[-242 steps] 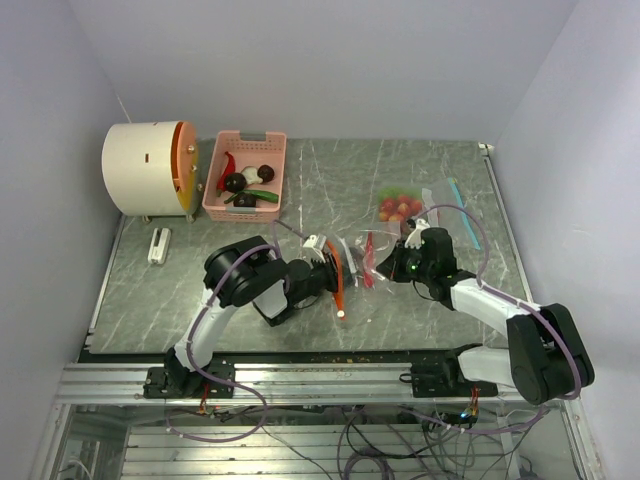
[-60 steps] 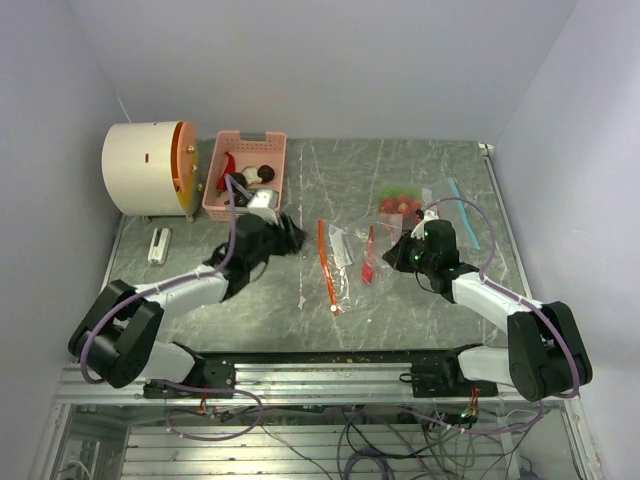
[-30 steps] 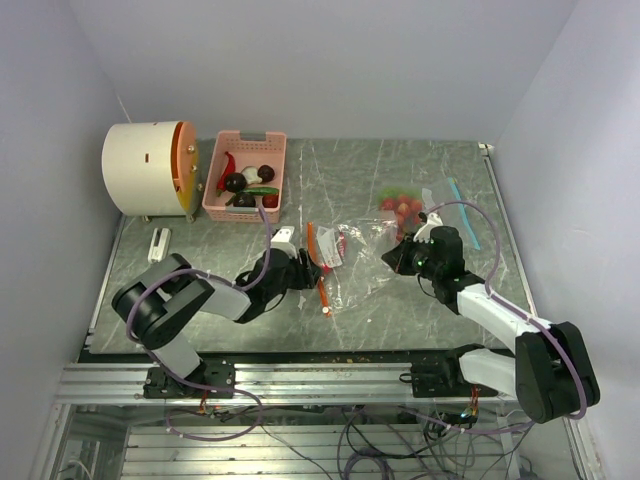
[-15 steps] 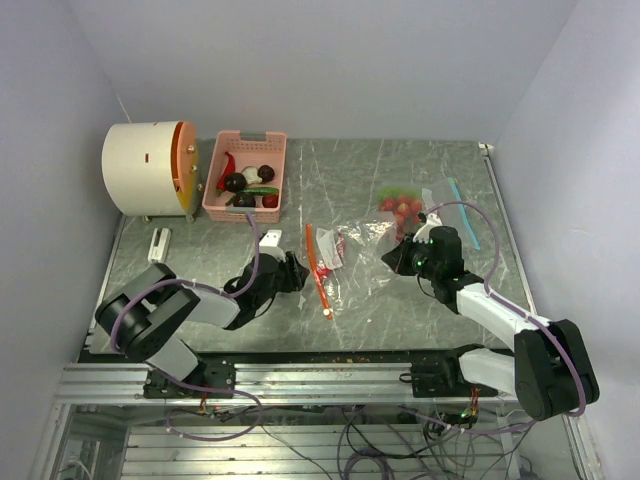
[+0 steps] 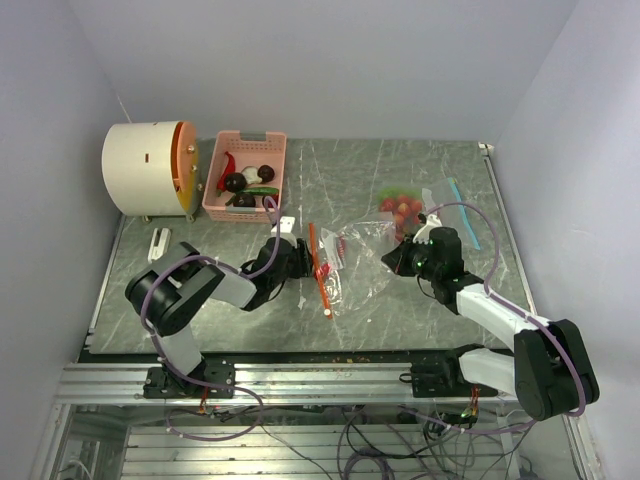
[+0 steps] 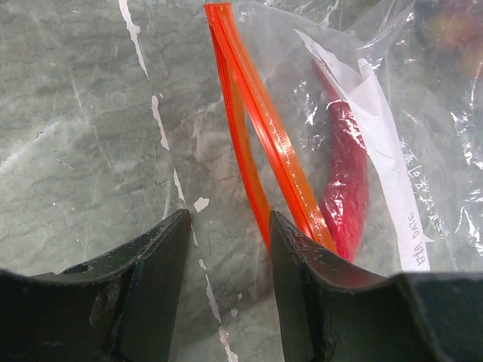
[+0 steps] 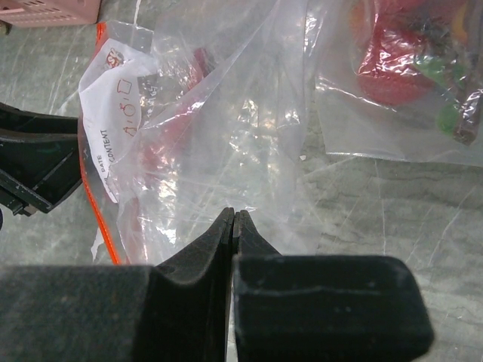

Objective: Open the zip-top bag and remove the fake food
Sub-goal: Place the fake fruit in the bin, then pick up the fake vegetable from the zipper food storage bag.

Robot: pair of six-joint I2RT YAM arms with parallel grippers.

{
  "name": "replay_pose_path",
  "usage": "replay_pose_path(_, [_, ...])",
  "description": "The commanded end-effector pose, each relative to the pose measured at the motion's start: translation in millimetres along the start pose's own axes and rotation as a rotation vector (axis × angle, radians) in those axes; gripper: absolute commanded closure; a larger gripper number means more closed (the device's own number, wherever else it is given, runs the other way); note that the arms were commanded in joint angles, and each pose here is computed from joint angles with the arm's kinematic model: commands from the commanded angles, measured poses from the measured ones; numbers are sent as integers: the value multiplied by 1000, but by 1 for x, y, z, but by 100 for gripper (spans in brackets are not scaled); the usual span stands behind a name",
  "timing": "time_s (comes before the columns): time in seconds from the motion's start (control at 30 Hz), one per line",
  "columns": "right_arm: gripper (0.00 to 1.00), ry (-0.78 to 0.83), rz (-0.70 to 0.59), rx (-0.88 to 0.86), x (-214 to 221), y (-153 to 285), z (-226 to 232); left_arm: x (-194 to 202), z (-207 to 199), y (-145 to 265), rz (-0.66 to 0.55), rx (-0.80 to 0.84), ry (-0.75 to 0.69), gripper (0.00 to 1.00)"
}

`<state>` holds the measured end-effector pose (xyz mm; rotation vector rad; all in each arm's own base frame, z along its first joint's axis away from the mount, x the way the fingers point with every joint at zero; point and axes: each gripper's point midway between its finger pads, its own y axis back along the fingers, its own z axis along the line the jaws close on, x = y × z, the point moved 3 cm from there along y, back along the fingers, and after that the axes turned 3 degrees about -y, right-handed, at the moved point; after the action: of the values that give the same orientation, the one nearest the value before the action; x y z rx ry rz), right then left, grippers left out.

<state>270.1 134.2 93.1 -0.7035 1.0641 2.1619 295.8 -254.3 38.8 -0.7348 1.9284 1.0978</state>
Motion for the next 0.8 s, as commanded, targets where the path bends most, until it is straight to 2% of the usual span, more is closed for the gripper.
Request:
replay_pose_path(0.0, [100,11,-5,-3,0,0,0,-13,-13,-2,-47,66,27,44])
replay_pose_path(0.3, [100,3,2,-6,4,-2,-2,-30,-31,16,-75,148,-1,44])
replay_pose_path(0.77, [100,6,10,-5,2,-2,0,-8,-55,19,-29,158,-158,37])
